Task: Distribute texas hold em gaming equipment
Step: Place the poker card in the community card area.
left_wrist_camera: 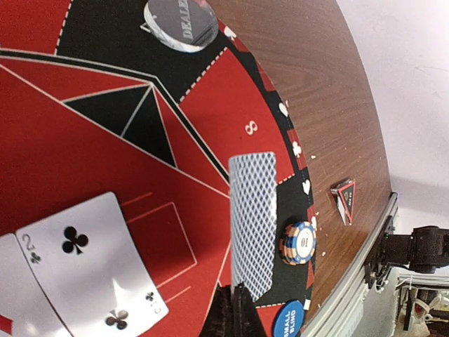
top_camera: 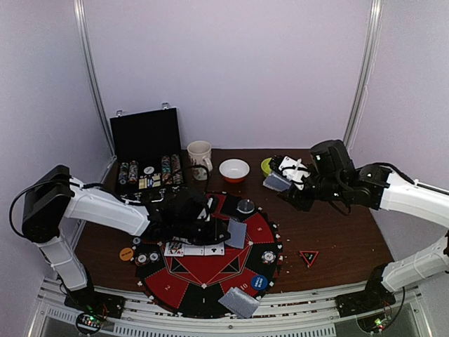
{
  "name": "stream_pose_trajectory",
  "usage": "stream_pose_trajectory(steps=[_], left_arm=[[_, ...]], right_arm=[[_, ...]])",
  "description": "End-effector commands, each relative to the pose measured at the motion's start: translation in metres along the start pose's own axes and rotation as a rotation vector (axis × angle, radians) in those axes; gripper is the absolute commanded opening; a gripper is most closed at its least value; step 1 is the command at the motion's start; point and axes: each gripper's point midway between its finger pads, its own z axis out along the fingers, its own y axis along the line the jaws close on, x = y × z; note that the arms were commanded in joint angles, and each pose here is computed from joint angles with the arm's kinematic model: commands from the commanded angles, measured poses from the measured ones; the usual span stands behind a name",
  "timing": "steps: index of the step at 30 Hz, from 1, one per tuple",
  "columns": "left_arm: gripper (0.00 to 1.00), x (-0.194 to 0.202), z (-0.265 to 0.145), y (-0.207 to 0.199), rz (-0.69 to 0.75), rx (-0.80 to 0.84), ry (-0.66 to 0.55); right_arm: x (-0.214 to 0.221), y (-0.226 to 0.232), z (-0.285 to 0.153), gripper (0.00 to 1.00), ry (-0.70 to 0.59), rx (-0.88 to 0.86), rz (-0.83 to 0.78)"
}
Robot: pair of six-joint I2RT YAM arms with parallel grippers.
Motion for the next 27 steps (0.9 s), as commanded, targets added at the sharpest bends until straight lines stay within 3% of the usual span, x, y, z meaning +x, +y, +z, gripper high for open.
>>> stream_pose_trajectory(steps=[1,5,27], left_arm=[[0.0,0.0,0.004,0.007,-0.11,-0.026,-0.079],[0.0,0.012,0.01,0.022,-0.178,-0.04,-0.069],[0.0,0.017,0.035,0.021,-0.184,-0.045,-0.059]], right_arm=[[0.002,0.007,-0.01,0.56,-0.011,-0.024,0.003],[0.006,0.01,-0.012,0.56,-0.012,-0.029,-0.002],[0.019,0.012,-0.013,0.56,0.0,-0.017,-0.02]])
